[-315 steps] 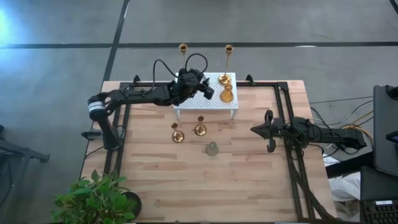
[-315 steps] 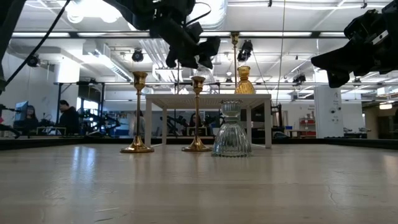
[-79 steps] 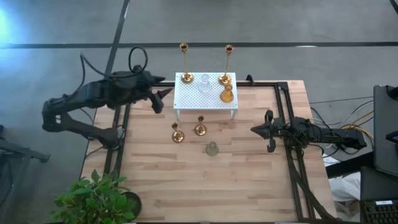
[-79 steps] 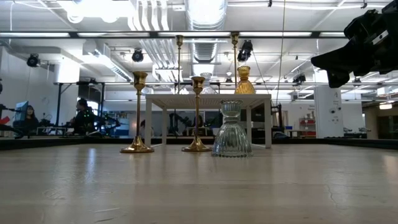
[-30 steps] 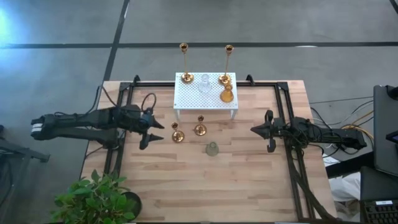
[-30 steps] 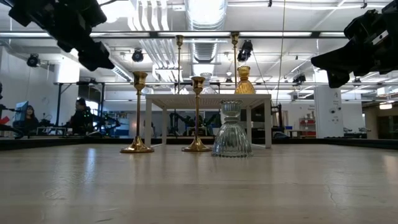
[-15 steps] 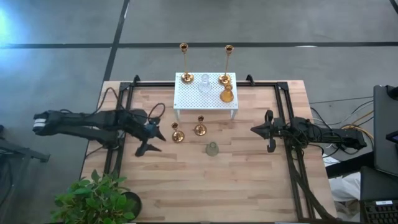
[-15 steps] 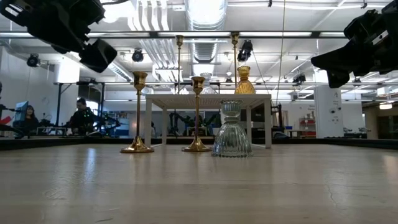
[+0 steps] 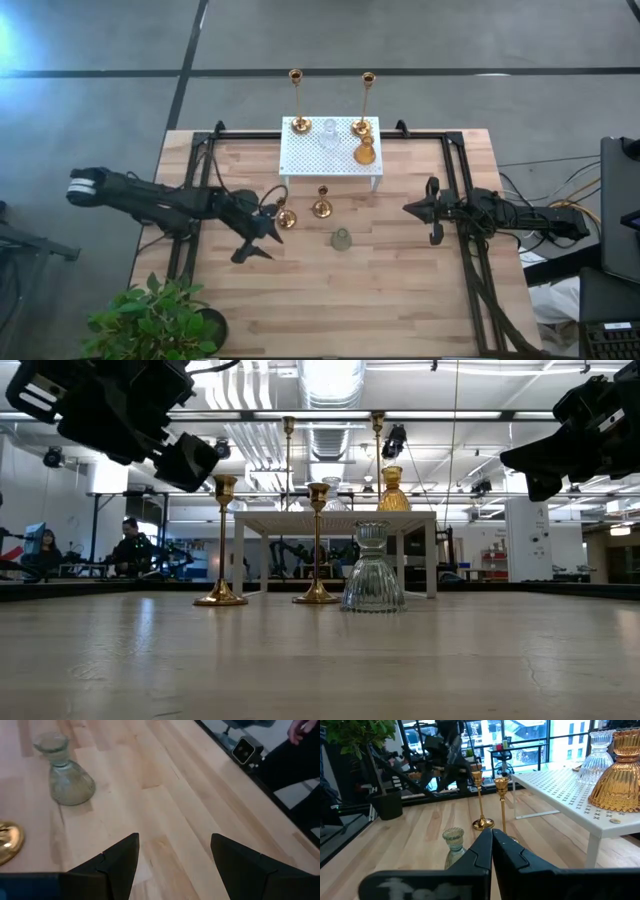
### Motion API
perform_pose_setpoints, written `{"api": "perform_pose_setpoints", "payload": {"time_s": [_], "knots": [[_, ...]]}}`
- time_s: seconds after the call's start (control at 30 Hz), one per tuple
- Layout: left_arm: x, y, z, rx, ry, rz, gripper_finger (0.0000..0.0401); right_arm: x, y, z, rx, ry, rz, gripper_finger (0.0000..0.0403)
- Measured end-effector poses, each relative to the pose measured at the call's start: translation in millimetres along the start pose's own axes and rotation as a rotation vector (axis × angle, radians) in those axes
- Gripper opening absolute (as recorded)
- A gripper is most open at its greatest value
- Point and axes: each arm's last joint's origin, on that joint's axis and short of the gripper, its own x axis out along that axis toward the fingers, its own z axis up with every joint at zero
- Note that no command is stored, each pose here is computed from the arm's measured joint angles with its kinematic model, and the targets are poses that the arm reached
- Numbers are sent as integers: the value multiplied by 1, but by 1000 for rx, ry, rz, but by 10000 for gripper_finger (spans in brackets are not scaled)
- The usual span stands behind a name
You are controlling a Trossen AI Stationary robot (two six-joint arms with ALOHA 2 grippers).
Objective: Pick & Place candle stick holders
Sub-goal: Put the left small gold candlestick on the shelf
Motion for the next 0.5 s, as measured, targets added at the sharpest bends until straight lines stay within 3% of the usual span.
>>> {"api": "perform_pose_setpoints", "payload": {"time_s": [0.1,0.3,0.5], "knots": [[7,2,-1,-8,14,27,252,0,0,0,0,0,0,8],[5,6,-1,-86,26,192,252,0,0,0,0,0,0,8],[-3,2,-4,-117,53,201,252,0,0,0,0,0,0,8]]}}
